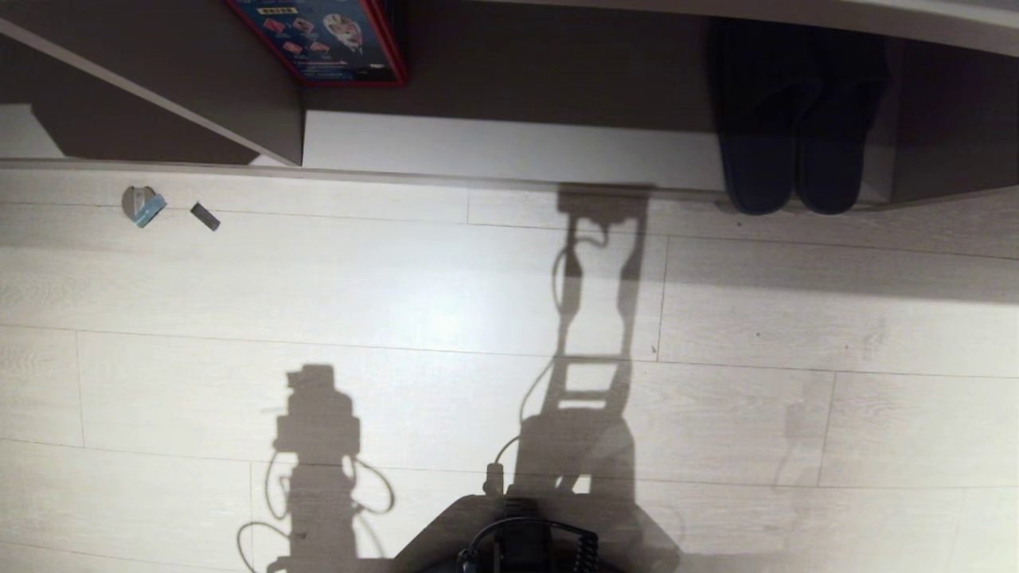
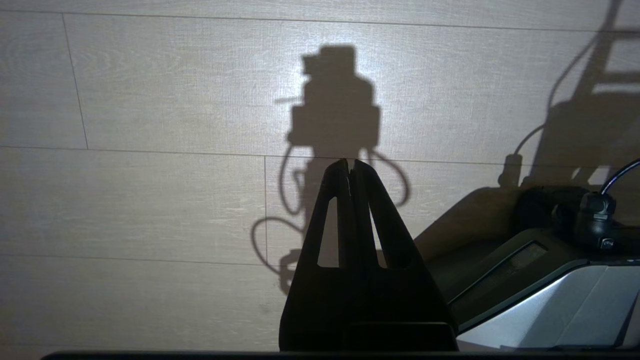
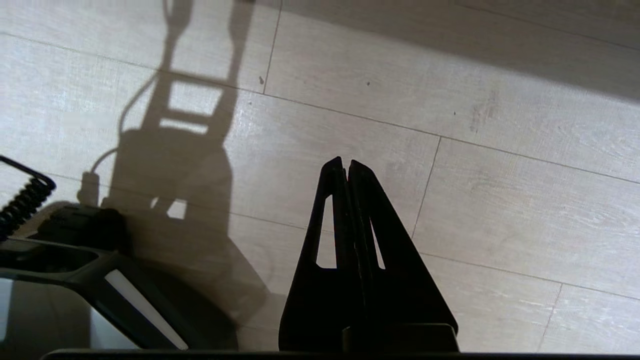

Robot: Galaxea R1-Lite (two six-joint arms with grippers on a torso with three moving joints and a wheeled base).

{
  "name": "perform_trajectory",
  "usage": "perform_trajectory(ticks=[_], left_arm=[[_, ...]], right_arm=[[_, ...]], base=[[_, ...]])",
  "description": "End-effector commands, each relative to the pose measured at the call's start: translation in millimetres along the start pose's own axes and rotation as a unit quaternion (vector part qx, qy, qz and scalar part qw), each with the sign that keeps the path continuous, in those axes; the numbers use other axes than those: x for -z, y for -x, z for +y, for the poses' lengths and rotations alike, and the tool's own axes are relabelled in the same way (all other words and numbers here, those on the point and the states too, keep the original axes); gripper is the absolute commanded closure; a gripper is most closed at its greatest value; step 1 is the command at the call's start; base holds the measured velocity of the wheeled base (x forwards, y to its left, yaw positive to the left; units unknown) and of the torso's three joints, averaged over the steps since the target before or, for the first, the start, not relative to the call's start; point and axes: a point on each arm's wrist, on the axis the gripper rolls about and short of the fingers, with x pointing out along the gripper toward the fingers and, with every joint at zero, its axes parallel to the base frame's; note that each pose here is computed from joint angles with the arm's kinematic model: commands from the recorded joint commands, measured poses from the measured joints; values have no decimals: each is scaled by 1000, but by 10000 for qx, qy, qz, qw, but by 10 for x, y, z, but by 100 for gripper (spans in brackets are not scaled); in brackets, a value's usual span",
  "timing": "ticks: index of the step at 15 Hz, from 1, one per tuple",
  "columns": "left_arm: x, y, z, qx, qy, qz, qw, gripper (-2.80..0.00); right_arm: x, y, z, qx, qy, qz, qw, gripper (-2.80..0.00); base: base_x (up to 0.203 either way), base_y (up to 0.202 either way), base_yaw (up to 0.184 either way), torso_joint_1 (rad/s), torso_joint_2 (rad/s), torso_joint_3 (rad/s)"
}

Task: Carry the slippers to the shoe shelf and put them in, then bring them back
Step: Pick up the slippers in the shoe cabinet

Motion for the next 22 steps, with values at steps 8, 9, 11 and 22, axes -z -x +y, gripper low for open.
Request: perform_trajectory(ticks=[8,9,11,22], left_arm=[[0,-1,0,-1,2,4,10000,0],[0,-1,0,-1,2,4,10000,0],[0,-1,0,-1,2,4,10000,0],[2,-1,0,-1,-6,11,10000,0]], right_arm=[[-810,-426,-99,-341,-224,753,9963,0],[-891,-614,-115,-402,-228,1002,9939,0],[-978,-1075,-140,-527,-239,1435,9880,0],[-1181,-2960,-233,-705,256,876,9933,0]], base=[[0,0,0,0,0,0],[0,0,0,0,0,0],[0,0,0,0,0,0],[0,0,0,0,0,0]])
